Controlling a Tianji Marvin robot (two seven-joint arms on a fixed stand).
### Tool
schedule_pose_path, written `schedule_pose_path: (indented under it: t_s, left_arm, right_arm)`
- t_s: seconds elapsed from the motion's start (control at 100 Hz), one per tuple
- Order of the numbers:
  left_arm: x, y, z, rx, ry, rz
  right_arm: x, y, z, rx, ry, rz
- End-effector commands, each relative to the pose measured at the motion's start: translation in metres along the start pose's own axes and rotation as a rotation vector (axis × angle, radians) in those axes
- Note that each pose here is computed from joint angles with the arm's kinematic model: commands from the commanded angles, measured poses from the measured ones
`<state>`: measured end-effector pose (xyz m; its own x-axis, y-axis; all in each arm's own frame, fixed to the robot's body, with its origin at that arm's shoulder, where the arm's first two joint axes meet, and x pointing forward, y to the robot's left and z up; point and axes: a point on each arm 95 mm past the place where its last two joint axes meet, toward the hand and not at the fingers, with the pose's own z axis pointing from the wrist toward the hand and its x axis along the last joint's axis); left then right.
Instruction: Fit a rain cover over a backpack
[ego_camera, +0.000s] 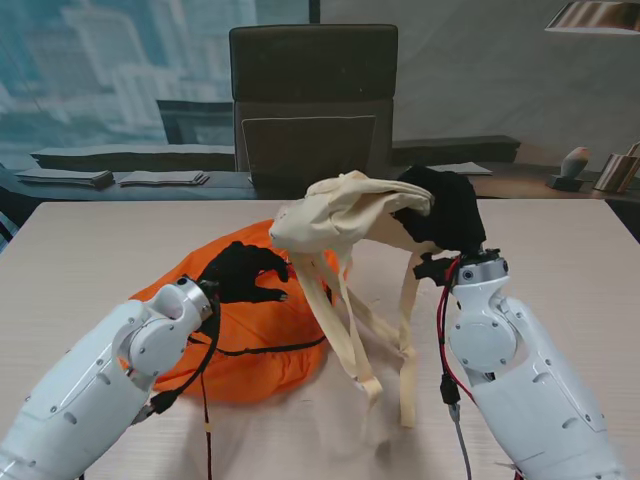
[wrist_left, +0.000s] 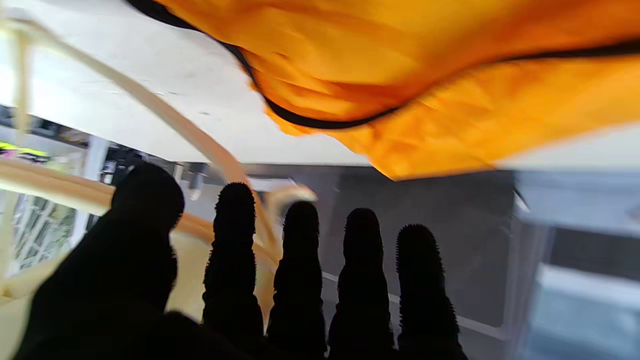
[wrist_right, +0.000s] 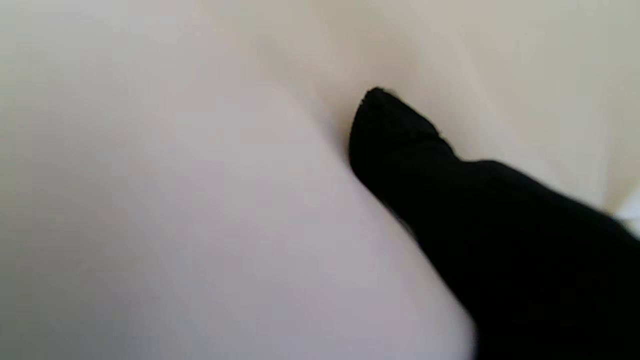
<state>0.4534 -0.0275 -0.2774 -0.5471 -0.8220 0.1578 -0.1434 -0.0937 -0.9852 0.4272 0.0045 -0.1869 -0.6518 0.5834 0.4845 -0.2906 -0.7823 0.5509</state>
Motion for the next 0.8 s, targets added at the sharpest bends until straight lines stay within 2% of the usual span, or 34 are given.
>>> schedule_pose_path:
  t_s: [0.0, 0.06, 0.19, 0.28, 0.35, 0.43, 0.65, 0.71, 0.79]
  left_arm:
    - [-0.014, 0.003, -0.012, -0.005, -0.055, -0.016]
    - [-0.024, -0.001, -0.021, -0.021, -0.114, 0.03]
    - [-0.045, 0.003, -0.033, -0.039, -0.186, 0.153]
    - [-0.055, 0.009, -0.041, -0.149, -0.253, 0.272]
    - [-0.064, 0.016, -0.043, -0.212, -0.296, 0.331]
    - [-0.075, 0.028, -0.041, -0.245, -0.341, 0.368]
    - [-0.081, 0.042, -0.025, -0.294, -0.433, 0.388]
    - [-0.078, 0.046, -0.019, -0.307, -0.454, 0.329]
    - [-0.075, 0.051, -0.013, -0.279, -0.457, 0.269]
  right_arm:
    - [0.005, -0.003, -0.005, 0.025, 0.004, 0.008]
    - [0.008, -0.005, -0.008, 0.033, -0.004, 0.024]
    - [0.014, -0.01, -0.013, 0.052, -0.033, 0.063]
    - [0.02, -0.011, -0.012, 0.061, -0.045, 0.092]
    - [0.024, -0.01, -0.011, 0.065, -0.041, 0.106]
    - [0.029, -0.008, -0.011, 0.073, -0.035, 0.123]
    - [0.036, -0.006, -0.009, 0.08, -0.02, 0.149]
    - [0.037, -0.01, -0.01, 0.091, -0.033, 0.158]
    - [0.037, -0.019, -0.013, 0.118, -0.042, 0.156]
